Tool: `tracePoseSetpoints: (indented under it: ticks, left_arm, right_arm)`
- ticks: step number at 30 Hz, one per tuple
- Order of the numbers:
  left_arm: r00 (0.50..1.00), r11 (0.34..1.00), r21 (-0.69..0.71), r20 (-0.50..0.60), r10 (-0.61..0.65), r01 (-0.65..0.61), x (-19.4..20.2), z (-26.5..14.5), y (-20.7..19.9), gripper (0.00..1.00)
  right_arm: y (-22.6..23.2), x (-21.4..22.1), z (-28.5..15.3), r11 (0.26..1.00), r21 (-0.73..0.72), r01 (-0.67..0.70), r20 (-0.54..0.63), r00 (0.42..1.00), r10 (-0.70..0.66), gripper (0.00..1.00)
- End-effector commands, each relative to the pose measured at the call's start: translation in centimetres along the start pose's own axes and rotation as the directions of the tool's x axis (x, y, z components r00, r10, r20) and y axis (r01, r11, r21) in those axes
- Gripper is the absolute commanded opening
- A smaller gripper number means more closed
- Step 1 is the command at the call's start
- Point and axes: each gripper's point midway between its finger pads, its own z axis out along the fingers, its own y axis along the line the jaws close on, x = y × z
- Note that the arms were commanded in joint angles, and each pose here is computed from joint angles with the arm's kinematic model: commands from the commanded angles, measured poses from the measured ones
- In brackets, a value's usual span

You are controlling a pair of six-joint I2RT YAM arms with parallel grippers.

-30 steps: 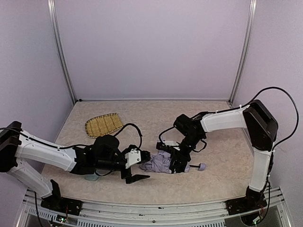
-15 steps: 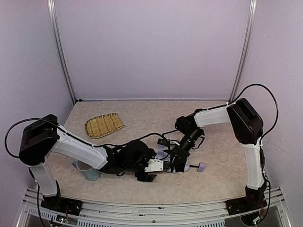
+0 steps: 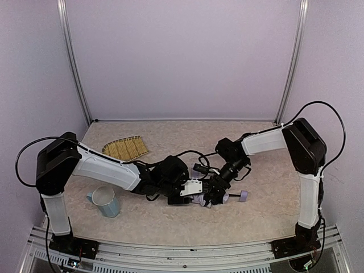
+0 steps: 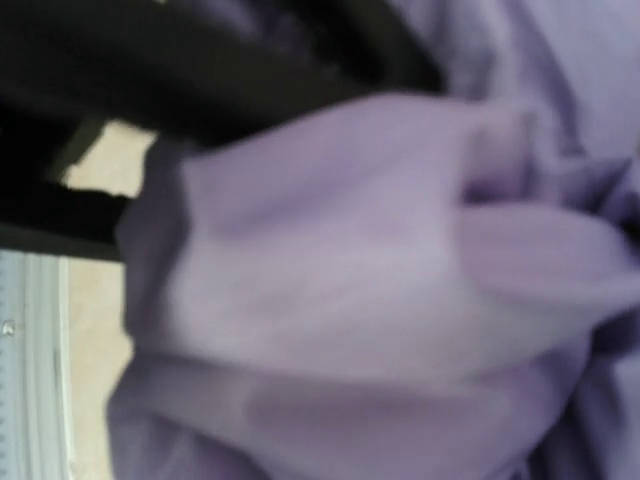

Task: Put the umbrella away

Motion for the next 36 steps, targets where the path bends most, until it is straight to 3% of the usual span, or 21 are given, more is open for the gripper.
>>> tracePoseSetpoints:
  ticks: [1, 4, 9, 15, 19, 23, 26, 28, 29, 36]
  left_arm:
    - [0.955, 0.92, 0.327, -0.267, -0.131, 0.218, 7.6, 1.8, -7.7, 0.46]
    - [0.934, 0.886, 0.374, -0.32, -0.156, 0.276, 8.4, 1.9, -9.0, 0.41]
    - [0.906, 0.823, 0.442, -0.38, -0.187, 0.355, 8.7, 1.8, -10.9, 0.38]
    - [0.853, 0.696, 0.528, -0.459, -0.248, 0.487, 9.4, 1.1, -13.0, 0.38]
    - [0.804, 0.602, 0.558, -0.53, -0.271, 0.571, 10.1, 0.4, -14.1, 0.36]
    - [0.788, 0.554, 0.581, -0.554, -0.268, 0.596, 10.0, -0.1, -14.7, 0.35]
    - [0.789, 0.533, 0.596, -0.55, -0.275, 0.601, 9.6, -0.2, -14.7, 0.34]
    - [0.791, 0.526, 0.602, -0.544, -0.281, 0.601, 9.4, -0.2, -14.5, 0.34]
    - [0.79, 0.525, 0.602, -0.543, -0.283, 0.602, 9.4, -0.2, -14.4, 0.33]
    - [0.778, 0.51, 0.598, -0.562, -0.282, 0.618, 10.0, -0.2, -14.6, 0.32]
  right_arm:
    - [-2.0, -0.9, -2.6, 0.981, 0.188, 0.049, 0.062, 0.996, -0.061, 0.64]
    - [-1.1, -2.3, -5.2, 0.953, 0.29, 0.088, 0.126, 0.984, -0.129, 0.71]
    - [0.5, -3.6, -9.3, 0.864, 0.481, 0.147, 0.168, 0.952, -0.255, 0.73]
    - [2.5, -2.6, -13.1, 0.678, 0.708, 0.199, 0.125, 0.909, -0.398, 0.71]
    - [6.4, -1.5, -11.5, 0.501, 0.771, 0.393, 0.005, 0.783, -0.622, 0.72]
    - [8.7, -1.7, -10.6, 0.335, 0.815, 0.473, -0.079, 0.663, -0.744, 0.77]
    - [8.4, -1.6, -8.4, 0.311, 0.789, 0.529, -0.133, 0.642, -0.755, 0.83]
    - [6.5, -1.3, -6.8, 0.317, 0.769, 0.555, -0.197, 0.677, -0.709, 0.97]
    - [5.6, -1.3, -6.3, 0.324, 0.763, 0.56, -0.221, 0.696, -0.683, 1.0]
    - [1.6, 0.9, -3.2, 0.375, 0.688, 0.622, -0.35, 0.736, -0.58, 0.97]
